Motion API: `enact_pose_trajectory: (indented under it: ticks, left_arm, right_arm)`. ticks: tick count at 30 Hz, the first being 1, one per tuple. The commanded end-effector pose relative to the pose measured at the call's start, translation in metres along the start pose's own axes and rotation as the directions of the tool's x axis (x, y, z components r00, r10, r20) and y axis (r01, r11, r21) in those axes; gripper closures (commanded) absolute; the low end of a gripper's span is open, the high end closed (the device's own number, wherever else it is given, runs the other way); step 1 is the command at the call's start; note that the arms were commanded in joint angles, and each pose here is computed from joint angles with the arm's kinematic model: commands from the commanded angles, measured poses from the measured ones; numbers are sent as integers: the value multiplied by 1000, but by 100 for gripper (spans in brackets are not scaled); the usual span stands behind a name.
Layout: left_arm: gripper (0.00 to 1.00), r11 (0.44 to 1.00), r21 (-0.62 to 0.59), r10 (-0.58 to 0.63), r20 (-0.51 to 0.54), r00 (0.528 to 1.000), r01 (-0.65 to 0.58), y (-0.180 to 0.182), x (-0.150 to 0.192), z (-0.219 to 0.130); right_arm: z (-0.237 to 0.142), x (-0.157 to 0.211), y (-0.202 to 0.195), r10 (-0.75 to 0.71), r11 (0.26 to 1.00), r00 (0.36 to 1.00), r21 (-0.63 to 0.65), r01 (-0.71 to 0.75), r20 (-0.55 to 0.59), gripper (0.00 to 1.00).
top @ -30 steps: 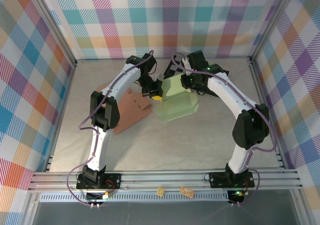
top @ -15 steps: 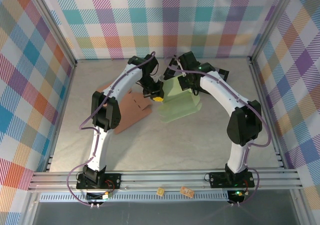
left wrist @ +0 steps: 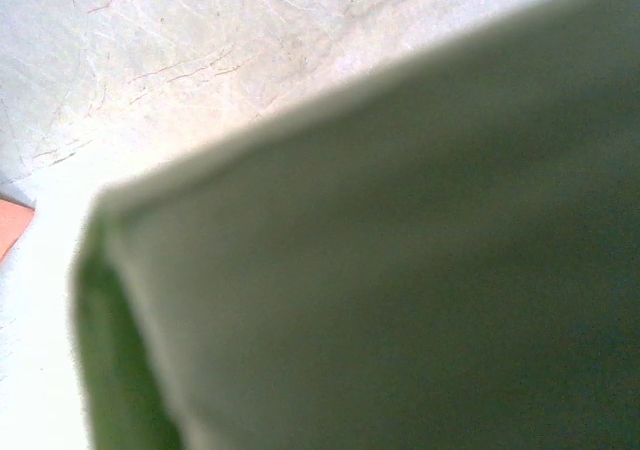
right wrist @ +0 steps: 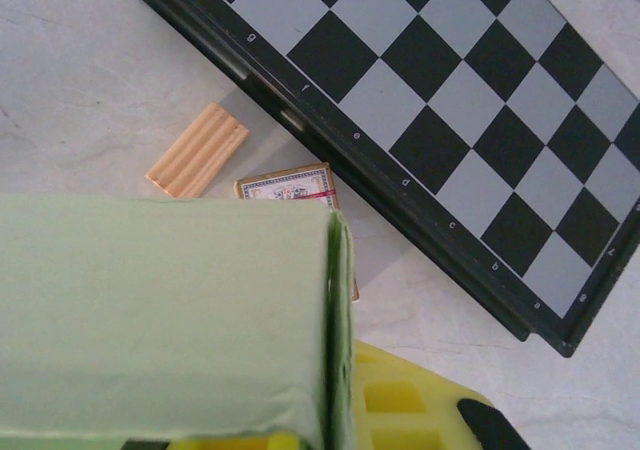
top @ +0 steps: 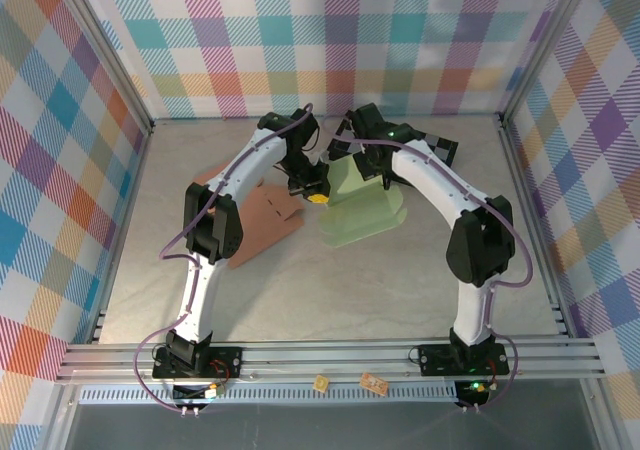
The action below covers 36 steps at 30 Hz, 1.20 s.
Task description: Fold the paper box
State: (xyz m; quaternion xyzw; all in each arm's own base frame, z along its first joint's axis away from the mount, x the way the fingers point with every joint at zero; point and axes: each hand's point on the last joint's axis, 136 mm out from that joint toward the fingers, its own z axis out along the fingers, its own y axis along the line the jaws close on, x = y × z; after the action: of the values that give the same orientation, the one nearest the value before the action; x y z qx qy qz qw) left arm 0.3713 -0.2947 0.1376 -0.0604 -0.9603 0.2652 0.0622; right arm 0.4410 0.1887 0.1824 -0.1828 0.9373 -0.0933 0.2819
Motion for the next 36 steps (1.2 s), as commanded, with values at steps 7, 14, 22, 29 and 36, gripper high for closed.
enact_pose_trajectory:
  ticks: [7,14,22,29,36]
  left_arm:
    - [100,1000,16,3,-28,1000,-3,-9,6,1]
    - [100,999,13,-36,-18,999,36,-8,3,1]
    - [100,998,7,-63,-15,998,63,-5,1,2]
    - [100,998,7,-61,-19,998,61,-5,2,1]
    - [100,998,1,-62,-18,998,62,-4,2,1]
  right_arm:
    - [-5,-7,-16,-16,991,1000,132,14,16,95]
    - [-15,3,6,-7,1000,1000,-27,7,14,71]
    - [-13,26,8,-12,999,1000,-43,11,-22,64]
    - [-7,23,-3,-19,999,999,37,20,-30,86]
    - [-6,21,-19,-26,989,999,143,32,-39,100]
